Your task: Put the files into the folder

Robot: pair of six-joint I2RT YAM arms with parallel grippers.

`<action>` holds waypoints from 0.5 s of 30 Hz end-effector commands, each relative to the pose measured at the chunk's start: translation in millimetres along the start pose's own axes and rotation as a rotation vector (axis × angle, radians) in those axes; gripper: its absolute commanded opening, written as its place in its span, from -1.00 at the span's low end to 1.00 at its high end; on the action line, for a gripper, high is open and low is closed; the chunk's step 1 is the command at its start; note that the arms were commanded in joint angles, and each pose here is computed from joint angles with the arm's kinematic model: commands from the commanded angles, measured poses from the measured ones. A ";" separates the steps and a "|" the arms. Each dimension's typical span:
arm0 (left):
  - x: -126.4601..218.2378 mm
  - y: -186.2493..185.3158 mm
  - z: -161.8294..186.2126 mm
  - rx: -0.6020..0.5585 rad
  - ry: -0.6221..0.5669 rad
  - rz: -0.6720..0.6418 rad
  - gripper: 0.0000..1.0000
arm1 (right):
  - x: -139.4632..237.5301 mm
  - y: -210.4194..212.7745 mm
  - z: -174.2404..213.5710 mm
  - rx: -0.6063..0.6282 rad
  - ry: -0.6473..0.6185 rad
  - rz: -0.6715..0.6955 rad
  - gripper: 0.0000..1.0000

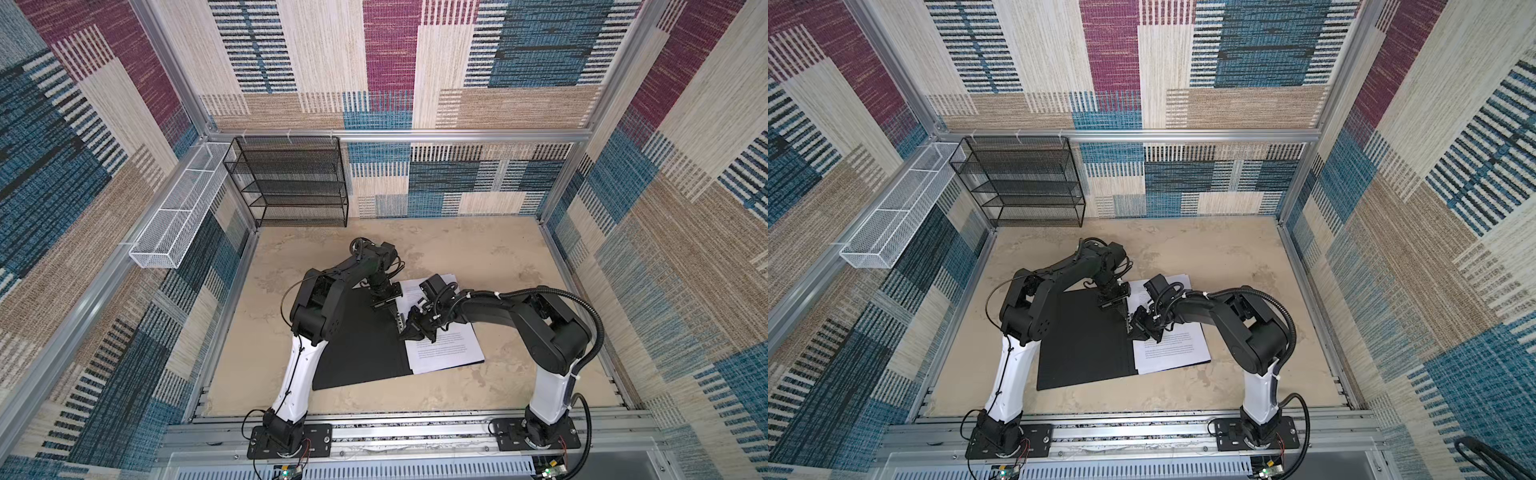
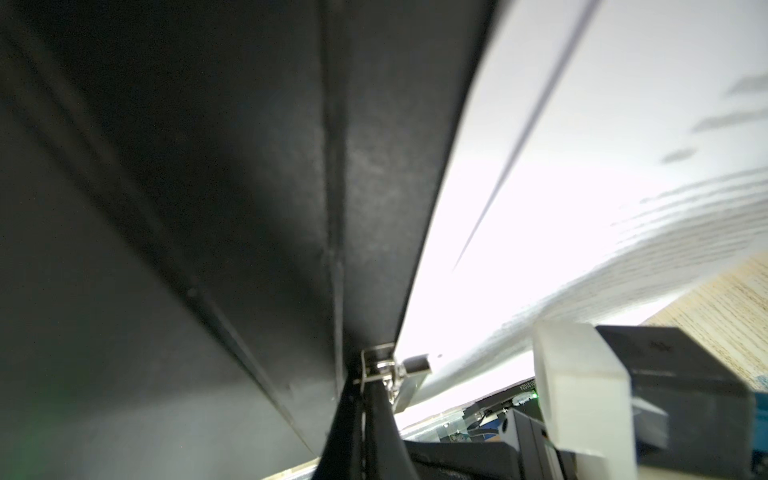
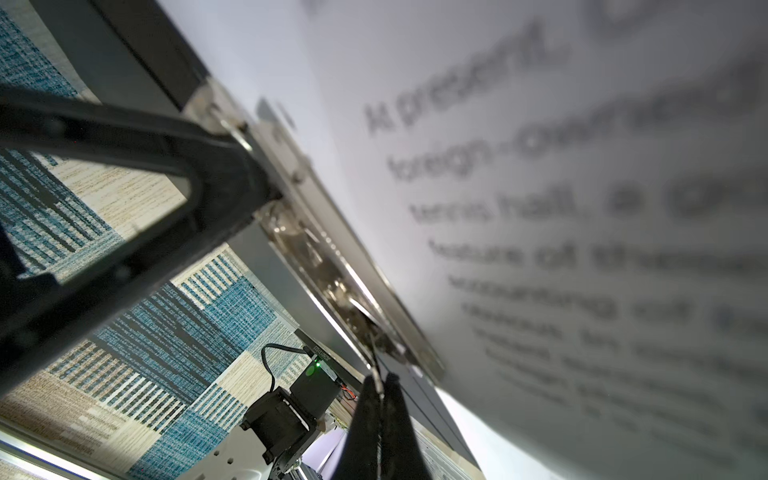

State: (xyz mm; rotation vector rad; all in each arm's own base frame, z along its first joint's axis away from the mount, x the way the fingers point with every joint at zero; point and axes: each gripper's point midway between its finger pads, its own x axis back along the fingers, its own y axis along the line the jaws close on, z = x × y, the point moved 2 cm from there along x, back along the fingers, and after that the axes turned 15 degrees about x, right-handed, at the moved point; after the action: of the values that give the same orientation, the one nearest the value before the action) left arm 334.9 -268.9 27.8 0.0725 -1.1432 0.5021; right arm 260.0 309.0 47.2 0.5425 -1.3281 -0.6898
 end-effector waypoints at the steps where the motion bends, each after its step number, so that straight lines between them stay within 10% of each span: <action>1: -27.8 33.9 -20.0 0.039 -0.088 -0.184 -1.00 | 7.0 10.0 -39.1 0.076 -0.205 -0.004 -0.98; 15: -29.8 34.0 -20.2 0.040 -0.082 -0.184 -1.00 | 12.7 22.9 -38.2 0.098 -0.200 -0.041 -0.82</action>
State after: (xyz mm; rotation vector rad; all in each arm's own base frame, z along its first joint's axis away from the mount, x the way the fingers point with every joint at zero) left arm 335.1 -269.6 28.1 0.0750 -1.1401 0.5094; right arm 260.7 305.7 48.8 0.5288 -1.3456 -0.6876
